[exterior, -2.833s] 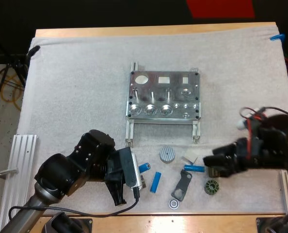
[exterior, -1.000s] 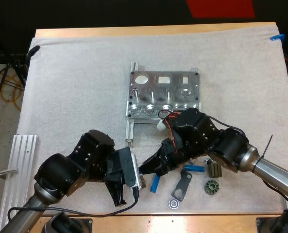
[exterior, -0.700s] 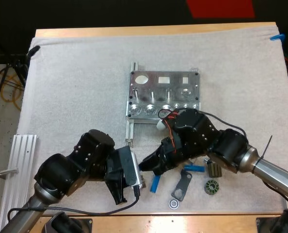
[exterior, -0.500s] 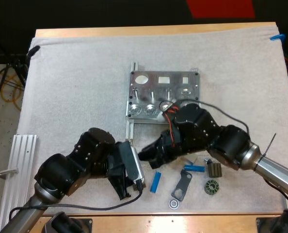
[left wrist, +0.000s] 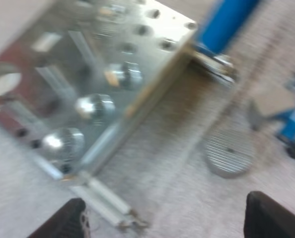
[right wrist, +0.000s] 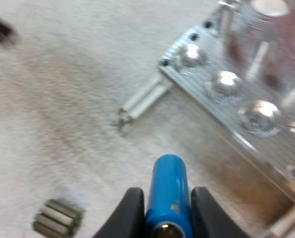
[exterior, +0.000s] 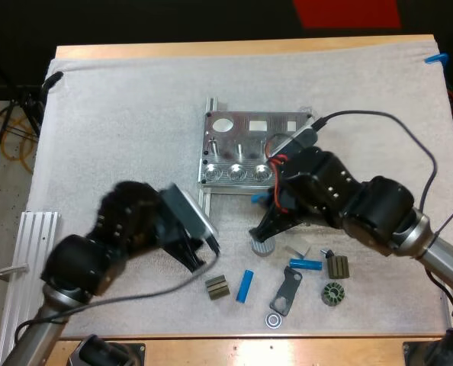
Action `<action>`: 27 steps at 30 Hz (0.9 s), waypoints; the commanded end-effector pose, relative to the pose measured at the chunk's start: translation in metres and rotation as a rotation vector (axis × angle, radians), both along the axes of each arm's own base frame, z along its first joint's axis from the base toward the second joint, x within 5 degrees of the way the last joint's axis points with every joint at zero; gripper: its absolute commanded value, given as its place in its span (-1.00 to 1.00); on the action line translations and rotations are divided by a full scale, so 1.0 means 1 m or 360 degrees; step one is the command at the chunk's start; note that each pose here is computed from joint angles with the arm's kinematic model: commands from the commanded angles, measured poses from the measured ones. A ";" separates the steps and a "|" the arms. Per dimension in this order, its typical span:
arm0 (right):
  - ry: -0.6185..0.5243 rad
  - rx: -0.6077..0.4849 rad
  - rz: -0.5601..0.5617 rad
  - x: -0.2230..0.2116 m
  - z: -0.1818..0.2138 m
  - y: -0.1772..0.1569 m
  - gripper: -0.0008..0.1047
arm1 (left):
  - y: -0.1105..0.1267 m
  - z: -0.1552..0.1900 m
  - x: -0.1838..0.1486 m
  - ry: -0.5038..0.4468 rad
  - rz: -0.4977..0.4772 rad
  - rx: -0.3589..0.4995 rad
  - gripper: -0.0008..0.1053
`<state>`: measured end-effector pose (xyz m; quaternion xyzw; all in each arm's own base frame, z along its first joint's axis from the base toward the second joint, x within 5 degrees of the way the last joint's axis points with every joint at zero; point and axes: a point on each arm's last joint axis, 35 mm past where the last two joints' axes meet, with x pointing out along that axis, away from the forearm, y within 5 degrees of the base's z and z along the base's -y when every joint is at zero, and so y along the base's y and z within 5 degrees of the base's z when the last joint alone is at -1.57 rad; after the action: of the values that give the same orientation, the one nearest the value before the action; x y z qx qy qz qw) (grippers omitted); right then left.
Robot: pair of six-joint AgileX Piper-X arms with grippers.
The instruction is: Load cells from left to right
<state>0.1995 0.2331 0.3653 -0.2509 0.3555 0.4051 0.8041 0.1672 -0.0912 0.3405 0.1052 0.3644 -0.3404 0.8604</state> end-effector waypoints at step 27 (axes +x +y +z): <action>0.0185 -0.0390 -0.0180 0.148 -0.050 0.009 -0.99 | 0.028 0.051 -0.037 0.0005 0.0112 -0.0102 0.22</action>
<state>0.3466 0.2453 0.3102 -0.2993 0.4661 0.3266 0.7658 0.1308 -0.0639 0.3907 0.0678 0.3588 -0.3299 0.8705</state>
